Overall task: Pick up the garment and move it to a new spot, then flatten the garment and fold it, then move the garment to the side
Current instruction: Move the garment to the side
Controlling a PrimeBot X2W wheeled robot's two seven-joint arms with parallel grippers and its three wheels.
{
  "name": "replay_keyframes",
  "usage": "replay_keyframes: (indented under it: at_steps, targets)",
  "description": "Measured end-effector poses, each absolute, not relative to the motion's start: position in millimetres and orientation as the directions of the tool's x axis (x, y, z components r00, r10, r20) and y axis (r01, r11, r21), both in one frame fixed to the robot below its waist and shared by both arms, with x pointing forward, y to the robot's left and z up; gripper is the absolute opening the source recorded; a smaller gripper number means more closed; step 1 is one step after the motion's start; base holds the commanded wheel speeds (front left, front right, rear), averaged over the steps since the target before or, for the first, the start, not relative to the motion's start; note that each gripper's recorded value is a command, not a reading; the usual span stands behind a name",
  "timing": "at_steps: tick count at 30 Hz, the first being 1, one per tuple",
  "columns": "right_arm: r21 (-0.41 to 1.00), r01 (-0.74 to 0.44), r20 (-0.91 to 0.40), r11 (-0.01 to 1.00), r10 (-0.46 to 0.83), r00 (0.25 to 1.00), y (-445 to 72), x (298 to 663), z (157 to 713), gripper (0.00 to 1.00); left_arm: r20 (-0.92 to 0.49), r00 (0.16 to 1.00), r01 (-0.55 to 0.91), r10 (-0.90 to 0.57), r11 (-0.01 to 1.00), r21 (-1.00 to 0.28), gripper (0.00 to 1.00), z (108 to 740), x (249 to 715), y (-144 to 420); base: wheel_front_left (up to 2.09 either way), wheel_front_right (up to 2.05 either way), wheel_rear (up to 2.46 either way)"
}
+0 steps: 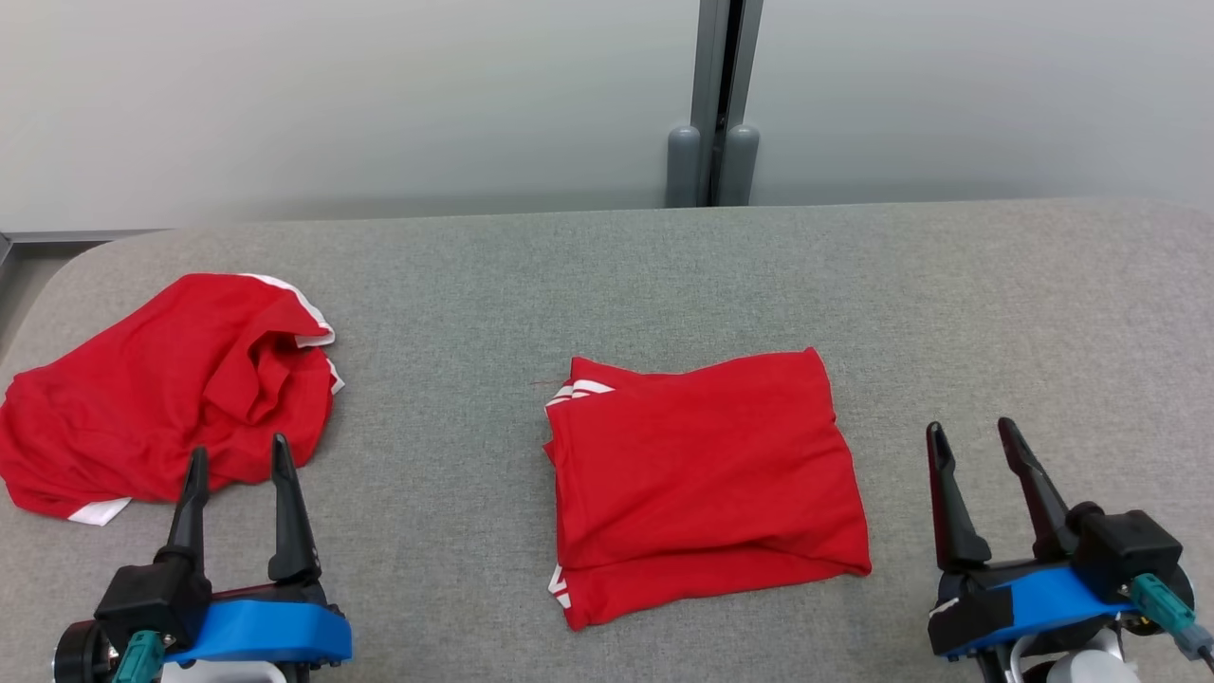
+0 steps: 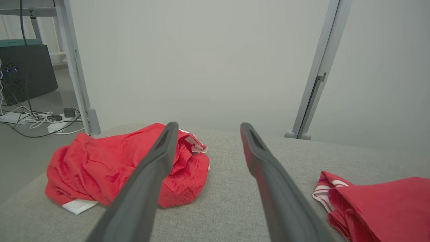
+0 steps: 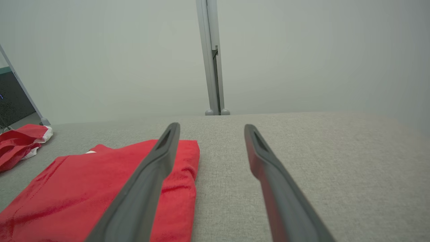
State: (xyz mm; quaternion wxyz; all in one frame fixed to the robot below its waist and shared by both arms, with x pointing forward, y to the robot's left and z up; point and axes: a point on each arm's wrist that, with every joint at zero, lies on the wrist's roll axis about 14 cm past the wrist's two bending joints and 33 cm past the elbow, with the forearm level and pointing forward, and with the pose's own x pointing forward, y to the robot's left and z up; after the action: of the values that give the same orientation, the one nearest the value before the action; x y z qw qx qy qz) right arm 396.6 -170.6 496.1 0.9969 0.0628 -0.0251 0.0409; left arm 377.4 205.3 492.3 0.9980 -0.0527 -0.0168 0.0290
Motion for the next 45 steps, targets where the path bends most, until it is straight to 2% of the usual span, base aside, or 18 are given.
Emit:
replay_keyframes:
  at_steps: [12, 17, 22, 29, 34, 41, 42, 43, 45]
  targets:
    - [0.109, -0.104, -0.006, 0.989, 0.105, 0.994, -163, 393, 485, 1.00, 0.012, 0.998, -0.055, 0.056, 0.995, -0.088, 1.00, 485, 376, 204, 0.00, 0.00, 0.00]
    - [0.065, -0.173, 0.039, 0.983, 0.171, 0.984, -143, 422, 508, 1.00, 0.013, 0.999, -0.049, 0.050, 0.994, -0.093, 1.00, 485, 383, 202, 0.00, 0.00, 0.00]
    - [0.050, -0.222, 0.008, 0.974, 0.222, 0.975, -124, 447, 509, 1.00, 0.016, 0.999, -0.047, 0.049, 0.993, -0.108, 1.00, 485, 389, 198, 0.00, 0.00, 0.00]
    - [0.056, -0.231, -0.169, 0.971, 0.238, 0.957, -118, 457, 455, 1.00, 0.001, 0.998, -0.069, 0.070, 0.991, -0.118, 1.00, 479, 393, 204, 0.00, 0.00, 0.00]
    - [0.059, -0.221, -0.300, 0.974, 0.228, 0.926, -123, 449, 409, 1.00, -0.013, 0.996, -0.092, 0.091, 0.989, -0.112, 1.00, 474, 393, 210, 0.00, 0.00, 0.00]
    - [0.073, -0.237, -0.410, 0.969, 0.246, 0.878, -117, 432, 372, 1.00, -0.020, 0.995, -0.102, 0.101, 0.989, -0.106, 1.00, 471, 394, 215, 0.00, 0.00, 0.00]
    - [0.084, -0.236, -0.408, 0.968, 0.250, 0.878, -116, 433, 372, 0.47, -0.020, 0.995, -0.101, 0.100, 0.989, -0.104, 1.00, 471, 395, 214, 0.00, 0.00, 0.00]
    - [0.093, -0.237, -0.410, 0.967, 0.254, 0.876, -114, 433, 371, 0.00, -0.021, 0.995, -0.098, 0.097, 0.990, -0.105, 1.00, 470, 396, 213, 0.00, 0.00, 0.00]
    - [0.105, -0.235, -0.398, 0.966, 0.257, 0.881, -113, 434, 372, 0.00, -0.018, 0.996, -0.090, 0.088, 0.990, -0.106, 1.00, 471, 400, 210, 0.00, 0.00, 0.00]
